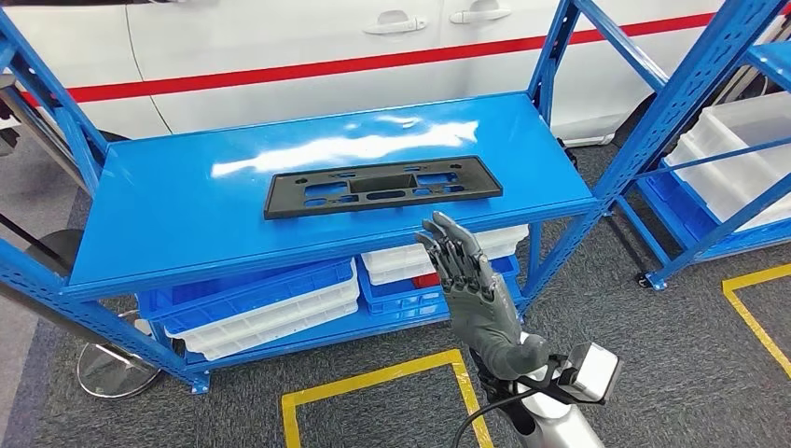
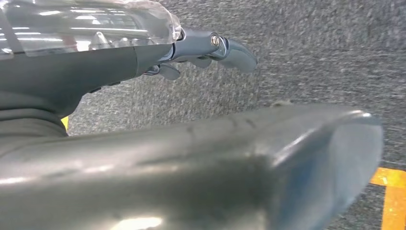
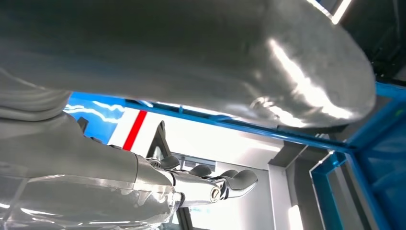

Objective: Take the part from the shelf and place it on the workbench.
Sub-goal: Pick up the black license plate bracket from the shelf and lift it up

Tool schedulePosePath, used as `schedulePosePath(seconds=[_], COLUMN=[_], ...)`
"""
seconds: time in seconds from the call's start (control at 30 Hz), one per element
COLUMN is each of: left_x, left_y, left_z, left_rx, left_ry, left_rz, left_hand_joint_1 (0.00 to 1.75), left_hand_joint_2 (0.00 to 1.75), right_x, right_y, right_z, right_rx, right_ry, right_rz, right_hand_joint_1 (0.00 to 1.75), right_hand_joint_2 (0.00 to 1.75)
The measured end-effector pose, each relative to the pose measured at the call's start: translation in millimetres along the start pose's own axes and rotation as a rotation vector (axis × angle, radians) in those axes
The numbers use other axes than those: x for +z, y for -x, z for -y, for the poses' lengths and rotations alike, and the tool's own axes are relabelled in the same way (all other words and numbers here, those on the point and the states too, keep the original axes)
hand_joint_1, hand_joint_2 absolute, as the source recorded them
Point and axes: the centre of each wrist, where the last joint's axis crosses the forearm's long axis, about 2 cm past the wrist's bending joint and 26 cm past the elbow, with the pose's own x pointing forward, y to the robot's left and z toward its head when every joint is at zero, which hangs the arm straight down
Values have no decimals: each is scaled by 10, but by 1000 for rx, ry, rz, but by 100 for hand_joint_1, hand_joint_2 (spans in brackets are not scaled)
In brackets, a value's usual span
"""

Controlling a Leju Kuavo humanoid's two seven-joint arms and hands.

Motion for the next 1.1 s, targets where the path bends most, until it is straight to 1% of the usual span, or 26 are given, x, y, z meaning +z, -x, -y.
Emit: schedulePosePath(seconds=[0.37,0.6,0.93,1.07,1.1], left_x=[2,10,0,-1,0], left_y=[15,55,30,32,34], left_z=[-19,-44,-52,-57,-57], left_rx=[-17,-21,-26,-34,-37], left_ry=[-27,-37,-30,-31,-32], left_rz=[-76,-92,-72,-74,-77], left_hand_joint_1=[0,0,0,0,0], left_hand_joint_2=[0,0,0,0,0], right_x=[32,51,18,62,76], right_y=[20,34,55,90,112], right_z=[3,-1,23,18,19], right_rx=[-5,-10,-8,-14,-17], right_ry=[-7,-10,-27,-24,-25], right_rz=[-15,-24,-30,-80,-109], right_hand_joint_1=[0,0,0,0,0], right_hand_joint_2=[0,0,0,175,175])
